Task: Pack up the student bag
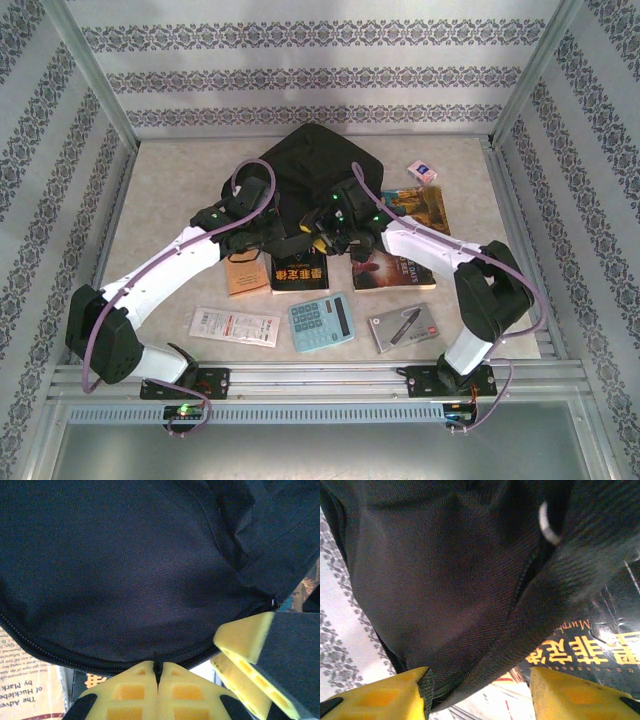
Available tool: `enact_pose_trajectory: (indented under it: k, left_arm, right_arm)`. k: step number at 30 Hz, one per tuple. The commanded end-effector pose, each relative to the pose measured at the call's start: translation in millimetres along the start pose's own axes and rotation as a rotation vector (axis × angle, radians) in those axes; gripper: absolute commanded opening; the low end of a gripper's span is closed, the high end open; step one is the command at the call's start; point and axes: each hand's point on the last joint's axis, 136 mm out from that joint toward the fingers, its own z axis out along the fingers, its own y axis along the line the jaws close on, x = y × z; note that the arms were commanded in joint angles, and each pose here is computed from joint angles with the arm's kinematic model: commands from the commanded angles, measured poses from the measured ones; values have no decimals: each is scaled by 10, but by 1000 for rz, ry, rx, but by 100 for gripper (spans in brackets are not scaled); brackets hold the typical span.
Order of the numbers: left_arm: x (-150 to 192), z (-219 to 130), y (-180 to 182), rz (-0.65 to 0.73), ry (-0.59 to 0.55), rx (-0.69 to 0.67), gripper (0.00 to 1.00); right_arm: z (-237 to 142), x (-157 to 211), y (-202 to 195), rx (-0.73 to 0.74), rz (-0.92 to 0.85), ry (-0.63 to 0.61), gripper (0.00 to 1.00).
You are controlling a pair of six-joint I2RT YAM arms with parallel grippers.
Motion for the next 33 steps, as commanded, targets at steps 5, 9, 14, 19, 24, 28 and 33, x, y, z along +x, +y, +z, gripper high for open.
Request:
enact_pose_trajectory:
  k: [5,9,14,19,24,28,33]
  left_arm:
    - [-89,-103,-25,32,-63,2,0]
    - [-102,-71,79,65,-76,-51,0]
    - [-129,-26,226,78,-93,-106,0]
    - [-126,-30,306,67,-96,-121,0]
    - [-134,-96,378,59,-110,-135,0]
    - [-148,-133,492,45,-120,-154,0]
    - [-191,-161,611,28,-133,-171,0]
  right_arm:
    - [67,-120,-88,44,-30,-61,27]
    - [47,-152,-87,80,-103,-77,11]
    - [-21,-185,-127,114,-152,-103,0]
    - [-70,-252,-201,146,-178,-130,0]
    - [-74,-344,-275,160,-182,-143,0]
    - [-75,-378,-281,163,-201,-144,0]
    - [-102,-412,-270,168,-232,-148,0]
